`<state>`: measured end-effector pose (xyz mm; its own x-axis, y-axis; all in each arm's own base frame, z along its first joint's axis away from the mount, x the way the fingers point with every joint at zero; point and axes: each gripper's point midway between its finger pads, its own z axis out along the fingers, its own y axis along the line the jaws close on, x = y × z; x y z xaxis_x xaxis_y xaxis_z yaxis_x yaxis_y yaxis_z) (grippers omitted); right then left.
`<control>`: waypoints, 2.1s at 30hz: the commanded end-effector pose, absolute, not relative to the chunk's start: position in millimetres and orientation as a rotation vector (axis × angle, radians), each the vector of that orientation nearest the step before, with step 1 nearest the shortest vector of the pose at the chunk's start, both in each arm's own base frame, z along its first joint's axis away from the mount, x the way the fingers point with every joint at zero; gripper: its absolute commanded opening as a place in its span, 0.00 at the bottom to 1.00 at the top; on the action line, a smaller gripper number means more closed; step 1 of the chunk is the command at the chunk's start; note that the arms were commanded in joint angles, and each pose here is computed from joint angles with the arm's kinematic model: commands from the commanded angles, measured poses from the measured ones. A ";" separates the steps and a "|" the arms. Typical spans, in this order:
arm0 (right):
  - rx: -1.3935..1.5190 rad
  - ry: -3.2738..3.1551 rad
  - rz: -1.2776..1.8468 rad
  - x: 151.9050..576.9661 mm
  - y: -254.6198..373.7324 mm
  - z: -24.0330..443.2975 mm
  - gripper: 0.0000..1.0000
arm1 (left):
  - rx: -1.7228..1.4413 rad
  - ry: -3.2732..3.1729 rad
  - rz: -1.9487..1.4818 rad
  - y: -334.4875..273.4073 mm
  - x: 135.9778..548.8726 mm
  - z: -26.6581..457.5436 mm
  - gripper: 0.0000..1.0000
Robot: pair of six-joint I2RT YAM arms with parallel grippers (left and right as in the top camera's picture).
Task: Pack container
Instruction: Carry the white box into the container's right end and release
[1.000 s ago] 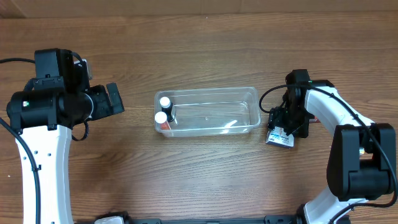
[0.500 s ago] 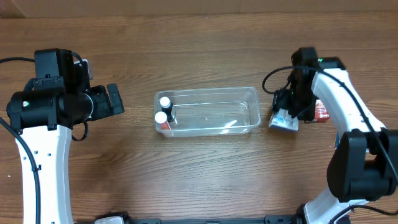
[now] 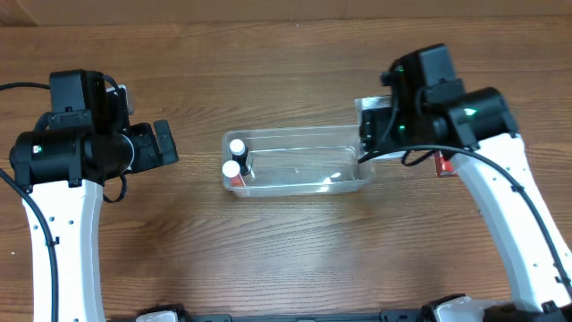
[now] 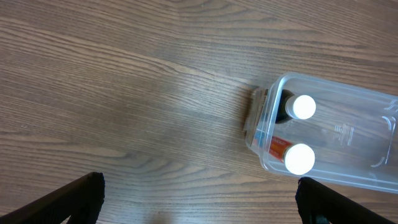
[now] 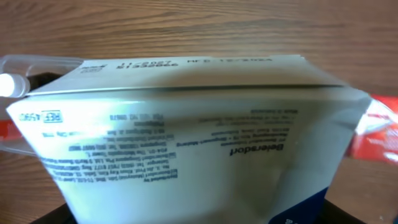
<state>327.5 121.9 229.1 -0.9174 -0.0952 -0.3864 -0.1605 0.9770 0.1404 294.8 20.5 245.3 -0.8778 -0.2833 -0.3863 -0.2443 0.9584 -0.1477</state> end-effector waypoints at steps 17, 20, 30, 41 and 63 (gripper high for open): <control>-0.212 2.985 0.212 348.3 148.8 127.4 0.79 | -0.347 2.703 -0.139 19.1 295.2 243.6 1.00; -0.214 2.999 0.226 344.9 149.8 124.3 0.79 | -0.347 2.703 -0.139 19.1 295.2 243.6 1.00; -0.205 3.036 0.244 334.7 149.7 98.3 0.82 | -0.347 2.703 -0.139 19.1 295.1 243.6 1.00; -0.206 3.002 0.256 342.4 152.5 99.6 0.82 | -0.343 2.703 -0.138 19.1 295.2 243.6 1.00; -0.135 2.993 0.226 346.0 148.8 102.2 1.00 | -0.342 2.704 -0.138 19.1 295.0 243.5 1.00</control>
